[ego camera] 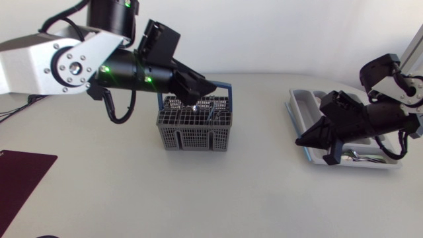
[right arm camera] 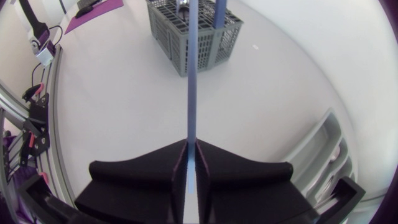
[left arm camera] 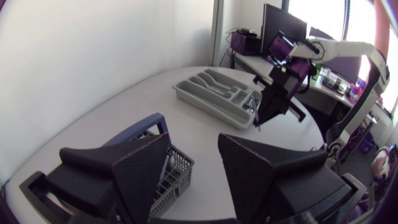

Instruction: Transfer all utensils from the basket to the drawer tray.

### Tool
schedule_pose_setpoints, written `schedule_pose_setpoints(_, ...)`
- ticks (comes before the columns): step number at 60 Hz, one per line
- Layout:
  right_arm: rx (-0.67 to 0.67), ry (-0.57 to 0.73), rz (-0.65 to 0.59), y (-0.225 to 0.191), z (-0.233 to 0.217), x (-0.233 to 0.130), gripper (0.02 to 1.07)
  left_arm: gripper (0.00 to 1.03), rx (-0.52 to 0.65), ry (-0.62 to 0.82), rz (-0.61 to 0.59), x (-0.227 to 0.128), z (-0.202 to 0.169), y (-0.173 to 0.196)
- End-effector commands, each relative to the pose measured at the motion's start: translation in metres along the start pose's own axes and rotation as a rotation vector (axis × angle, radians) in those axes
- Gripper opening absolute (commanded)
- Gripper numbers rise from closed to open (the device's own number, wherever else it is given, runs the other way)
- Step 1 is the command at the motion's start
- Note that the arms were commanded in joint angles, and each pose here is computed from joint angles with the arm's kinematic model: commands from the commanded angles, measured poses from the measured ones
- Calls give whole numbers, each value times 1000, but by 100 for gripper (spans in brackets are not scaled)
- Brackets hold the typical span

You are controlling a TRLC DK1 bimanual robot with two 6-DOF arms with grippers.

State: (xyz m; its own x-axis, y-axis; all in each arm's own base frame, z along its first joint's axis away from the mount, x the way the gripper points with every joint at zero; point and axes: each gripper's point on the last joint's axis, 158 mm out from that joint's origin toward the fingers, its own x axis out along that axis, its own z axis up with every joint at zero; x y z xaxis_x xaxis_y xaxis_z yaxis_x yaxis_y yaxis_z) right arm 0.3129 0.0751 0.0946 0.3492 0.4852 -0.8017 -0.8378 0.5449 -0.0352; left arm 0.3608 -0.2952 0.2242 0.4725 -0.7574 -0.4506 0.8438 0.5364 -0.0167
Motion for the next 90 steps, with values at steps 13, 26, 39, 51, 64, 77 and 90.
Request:
schedule_pose_setpoints(13, 300, 42, -33, -83, -38, 3, 8, 57, 146, 139, 22, 30, -53, -2)
schedule_pose_setpoints(26, 540, 30, -100, -140, -59, 10, 8, 57, 213, 167, 63, 42, -71, 7)
schedule_pose_setpoints(39, 733, 61, -127, -176, -82, 34, 10, 57, 234, 197, 94, 54, -86, 14)
schedule_pose_setpoints(51, 821, 110, -147, -186, -99, 60, 12, 57, 245, 216, 121, 61, -89, 22)
schedule_pose_setpoints(64, 823, 125, -162, -185, -105, 69, 35, 57, 273, 187, 206, 68, -95, 38)
schedule_pose_setpoints(77, 804, 136, -166, -177, -104, 71, 67, 56, 262, 179, 216, 78, -97, 43)
schedule_pose_setpoints(90, 780, 136, -167, -164, -98, 70, 77, 50, 260, 163, 211, 87, -96, 40)
